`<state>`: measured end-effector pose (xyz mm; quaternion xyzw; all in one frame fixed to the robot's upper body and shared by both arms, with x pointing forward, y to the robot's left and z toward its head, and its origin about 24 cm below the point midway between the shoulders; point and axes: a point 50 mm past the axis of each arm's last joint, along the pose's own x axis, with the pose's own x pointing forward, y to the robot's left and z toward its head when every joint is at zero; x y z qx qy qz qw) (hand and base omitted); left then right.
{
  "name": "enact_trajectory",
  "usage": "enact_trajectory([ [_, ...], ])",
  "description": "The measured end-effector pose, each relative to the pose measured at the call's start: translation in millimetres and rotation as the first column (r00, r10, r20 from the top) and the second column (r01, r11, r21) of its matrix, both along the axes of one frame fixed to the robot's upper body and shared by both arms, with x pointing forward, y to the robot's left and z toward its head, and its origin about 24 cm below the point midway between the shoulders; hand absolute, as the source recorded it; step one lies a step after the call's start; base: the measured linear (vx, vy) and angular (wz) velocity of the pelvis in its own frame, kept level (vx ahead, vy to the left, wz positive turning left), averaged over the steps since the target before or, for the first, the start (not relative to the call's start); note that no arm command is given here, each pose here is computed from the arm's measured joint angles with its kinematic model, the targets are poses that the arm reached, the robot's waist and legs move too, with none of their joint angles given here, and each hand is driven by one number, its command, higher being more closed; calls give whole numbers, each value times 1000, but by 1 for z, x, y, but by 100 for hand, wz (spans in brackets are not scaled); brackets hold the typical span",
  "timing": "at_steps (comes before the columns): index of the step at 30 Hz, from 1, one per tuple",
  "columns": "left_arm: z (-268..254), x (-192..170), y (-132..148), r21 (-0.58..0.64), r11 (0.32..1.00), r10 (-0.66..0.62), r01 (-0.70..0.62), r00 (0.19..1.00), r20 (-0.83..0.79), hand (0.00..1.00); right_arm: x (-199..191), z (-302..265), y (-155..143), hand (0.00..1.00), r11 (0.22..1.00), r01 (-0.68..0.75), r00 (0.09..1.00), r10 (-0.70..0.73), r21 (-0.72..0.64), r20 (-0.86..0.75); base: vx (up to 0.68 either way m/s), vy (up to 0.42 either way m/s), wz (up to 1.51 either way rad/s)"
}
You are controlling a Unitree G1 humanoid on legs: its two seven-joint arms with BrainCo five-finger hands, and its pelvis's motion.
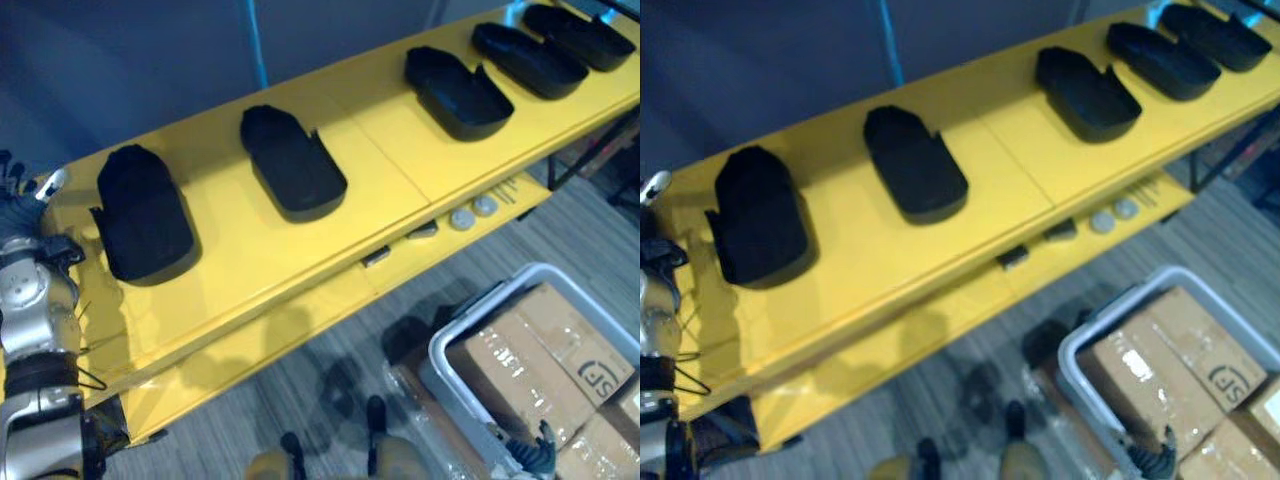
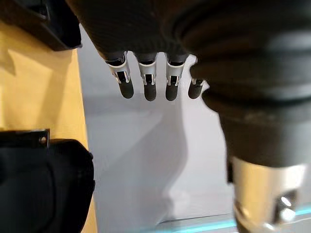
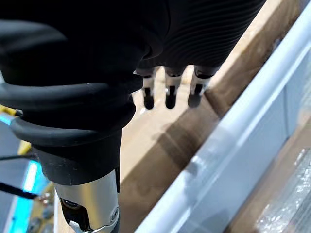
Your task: Walk over and take plastic housings, then place them on the shelf
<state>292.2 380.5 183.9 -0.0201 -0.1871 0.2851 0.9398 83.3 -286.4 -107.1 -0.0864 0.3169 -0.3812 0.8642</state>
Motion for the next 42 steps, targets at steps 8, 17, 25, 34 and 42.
enact_trajectory([
  [8, -10, 1, 5, -34, 999, 38, -39, 999, -37, 0, 4, 2, 0, 0, 1000, -7, 1000, 8, -8, 25, -8, -1, 0],
  [17, -7, 8, -1, -35, 999, 21, -23, 999, -42, 0, 14, 5, 0, 0, 1000, -24, 998, 24, -14, 51, -23, -2, -1],
  [25, 1, 16, -7, -36, 999, -3, 2, 999, -37, 0, 28, 9, 6, 0, 997, -81, 993, 82, -8, 90, -4, 1, 2],
  [34, 14, 19, -8, -63, 998, -1, 3, 999, 35, 0, 36, 12, 6, 0, 997, -76, 990, 75, -1, 119, -7, -1, 0],
  [42, 21, 19, -9, -116, 993, -14, 27, 993, 115, 0, 39, 13, 6, 0, 997, -80, 989, 79, -1, 127, -9, 0, 0],
])
